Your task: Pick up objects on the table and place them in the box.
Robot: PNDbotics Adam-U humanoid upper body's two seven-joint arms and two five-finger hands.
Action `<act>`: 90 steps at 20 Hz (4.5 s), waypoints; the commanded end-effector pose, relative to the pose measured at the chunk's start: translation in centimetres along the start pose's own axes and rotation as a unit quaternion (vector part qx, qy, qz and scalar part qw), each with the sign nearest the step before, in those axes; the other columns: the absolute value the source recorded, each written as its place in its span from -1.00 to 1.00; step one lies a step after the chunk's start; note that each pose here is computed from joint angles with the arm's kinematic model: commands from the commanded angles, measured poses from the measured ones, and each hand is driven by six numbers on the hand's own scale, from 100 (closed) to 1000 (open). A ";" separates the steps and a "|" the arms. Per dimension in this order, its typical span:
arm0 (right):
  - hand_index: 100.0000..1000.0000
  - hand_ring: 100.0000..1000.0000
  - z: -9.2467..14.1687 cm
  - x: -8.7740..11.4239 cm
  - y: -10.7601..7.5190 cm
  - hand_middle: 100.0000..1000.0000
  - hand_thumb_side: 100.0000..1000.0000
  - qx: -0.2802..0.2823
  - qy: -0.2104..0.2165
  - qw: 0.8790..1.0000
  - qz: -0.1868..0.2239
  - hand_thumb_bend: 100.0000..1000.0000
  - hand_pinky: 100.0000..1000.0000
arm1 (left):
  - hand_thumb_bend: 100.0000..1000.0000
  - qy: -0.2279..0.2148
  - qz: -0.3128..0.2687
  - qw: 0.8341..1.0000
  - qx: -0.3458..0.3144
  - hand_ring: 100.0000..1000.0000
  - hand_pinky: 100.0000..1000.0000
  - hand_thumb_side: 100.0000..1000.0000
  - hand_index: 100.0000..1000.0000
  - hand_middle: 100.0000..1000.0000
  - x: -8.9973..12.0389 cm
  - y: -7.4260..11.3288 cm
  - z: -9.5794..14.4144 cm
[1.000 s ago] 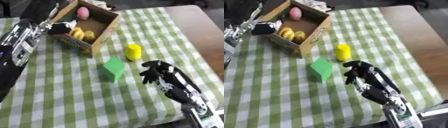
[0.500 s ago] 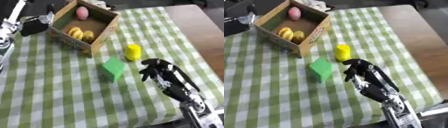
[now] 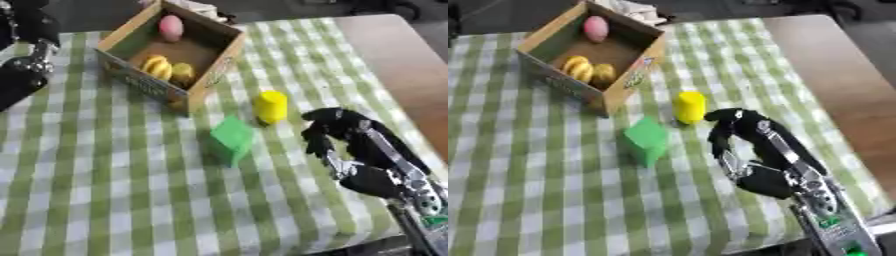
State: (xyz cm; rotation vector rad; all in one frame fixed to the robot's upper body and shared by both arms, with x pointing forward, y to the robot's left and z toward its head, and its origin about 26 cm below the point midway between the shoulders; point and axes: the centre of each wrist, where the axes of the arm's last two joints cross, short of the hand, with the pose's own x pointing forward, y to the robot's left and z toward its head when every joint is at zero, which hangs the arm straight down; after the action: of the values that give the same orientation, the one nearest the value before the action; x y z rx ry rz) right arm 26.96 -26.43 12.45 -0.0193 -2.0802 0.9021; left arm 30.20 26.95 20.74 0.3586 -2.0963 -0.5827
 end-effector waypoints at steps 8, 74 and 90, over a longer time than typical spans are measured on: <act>0.78 0.23 1.0 1.4 -5.4 0.58 -0.76 0.092 0.037 0.978 0.182 -1.00 0.49 | -1.00 0.016 0.059 0.998 0.005 0.24 0.32 0.06 0.62 0.16 -1.9 -2.3 3.6; 0.86 0.56 -8.2 -10.5 -7.0 0.73 -0.59 0.229 0.154 0.905 0.323 -1.00 0.61 | -1.00 0.072 0.144 0.985 -0.053 0.21 0.34 0.38 0.62 0.13 -2.3 -7.6 5.9; -0.51 0.06 -9.4 -8.8 -7.4 0.19 -0.99 -0.020 0.066 0.938 0.341 -1.00 0.40 | -1.00 0.075 0.149 0.985 -0.051 0.20 0.35 0.40 0.61 0.12 -2.2 -7.8 5.7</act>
State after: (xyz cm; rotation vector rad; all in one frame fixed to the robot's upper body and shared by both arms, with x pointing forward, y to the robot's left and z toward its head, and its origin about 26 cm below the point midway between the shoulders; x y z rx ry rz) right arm 41.27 -28.87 12.33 -0.8041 -1.9107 1.2559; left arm 26.99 23.09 11.59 0.0230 -1.8960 -0.4602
